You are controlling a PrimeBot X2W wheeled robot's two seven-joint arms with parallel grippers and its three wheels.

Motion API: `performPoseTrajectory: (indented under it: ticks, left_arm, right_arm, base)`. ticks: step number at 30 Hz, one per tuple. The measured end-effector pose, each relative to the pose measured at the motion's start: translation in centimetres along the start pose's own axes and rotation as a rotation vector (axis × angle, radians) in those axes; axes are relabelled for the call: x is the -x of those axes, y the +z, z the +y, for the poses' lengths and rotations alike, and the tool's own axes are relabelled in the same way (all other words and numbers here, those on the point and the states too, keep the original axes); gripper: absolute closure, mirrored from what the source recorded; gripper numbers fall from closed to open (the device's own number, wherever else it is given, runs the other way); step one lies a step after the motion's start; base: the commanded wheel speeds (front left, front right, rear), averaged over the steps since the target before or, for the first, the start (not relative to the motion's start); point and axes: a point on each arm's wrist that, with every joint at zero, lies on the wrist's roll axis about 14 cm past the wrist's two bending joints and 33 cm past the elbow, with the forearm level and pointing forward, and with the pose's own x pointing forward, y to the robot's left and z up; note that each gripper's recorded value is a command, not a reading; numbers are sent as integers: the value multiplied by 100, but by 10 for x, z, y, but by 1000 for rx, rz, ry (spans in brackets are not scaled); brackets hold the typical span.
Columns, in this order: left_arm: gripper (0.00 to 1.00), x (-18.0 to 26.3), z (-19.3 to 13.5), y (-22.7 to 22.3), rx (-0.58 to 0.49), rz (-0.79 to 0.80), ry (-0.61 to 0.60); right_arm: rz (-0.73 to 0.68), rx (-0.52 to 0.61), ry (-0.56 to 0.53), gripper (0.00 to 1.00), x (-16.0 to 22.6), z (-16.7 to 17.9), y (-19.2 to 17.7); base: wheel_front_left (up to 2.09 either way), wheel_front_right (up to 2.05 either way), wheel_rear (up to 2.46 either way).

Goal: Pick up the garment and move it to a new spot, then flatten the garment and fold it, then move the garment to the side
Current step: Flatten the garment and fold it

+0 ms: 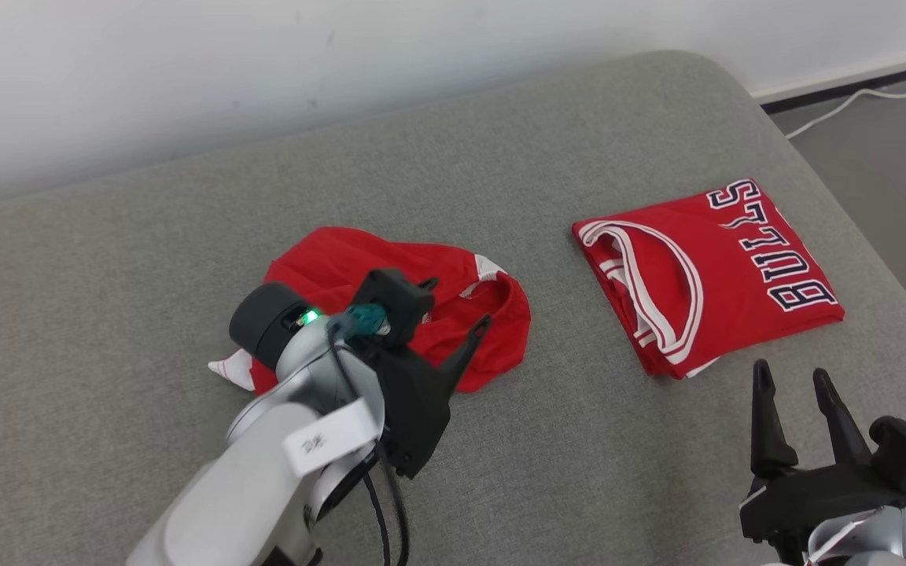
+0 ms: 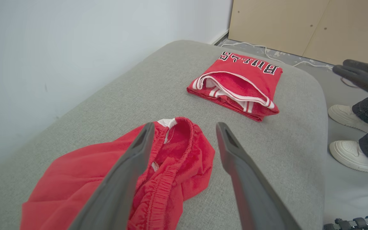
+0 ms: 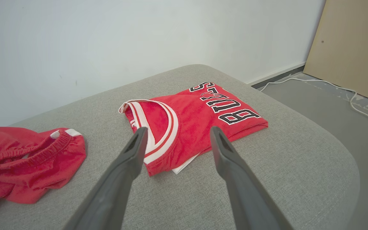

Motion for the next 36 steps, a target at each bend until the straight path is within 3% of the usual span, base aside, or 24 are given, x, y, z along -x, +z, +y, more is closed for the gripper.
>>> performPoseTrajectory:
  ticks: [16,28,29,30,31,32,36]
  left_arm:
    - [0,-28,16,-83,-104,384,-36]
    - [0,-38,18,-80,-215,461,-45]
    - [7,-37,18,-84,-214,479,-45]
    - [20,-37,18,-88,-213,497,-46]
    - [42,-36,17,-92,-216,510,-49]
    - [50,-36,16,-94,-220,524,-52]
    - [51,-38,8,-99,-228,541,-77]
  right_arm:
    - [32,9,-27,0,-7,-2,-12]
    - [19,0,9,0,-13,13,-11]
    - [16,-1,10,0,-14,13,-10]
    - [14,-2,9,0,-14,13,-9]
    - [12,-3,7,0,-14,12,-8]
    - [11,-6,5,0,-13,11,-8]
    - [2,-10,-15,0,-10,4,-7]
  base:
    - [0,0,0]
    - [0,0,0]
    - [0,0,0]
    - [0,0,0]
    - [0,0,0]
    - [0,0,0]
    - [0,0,0]
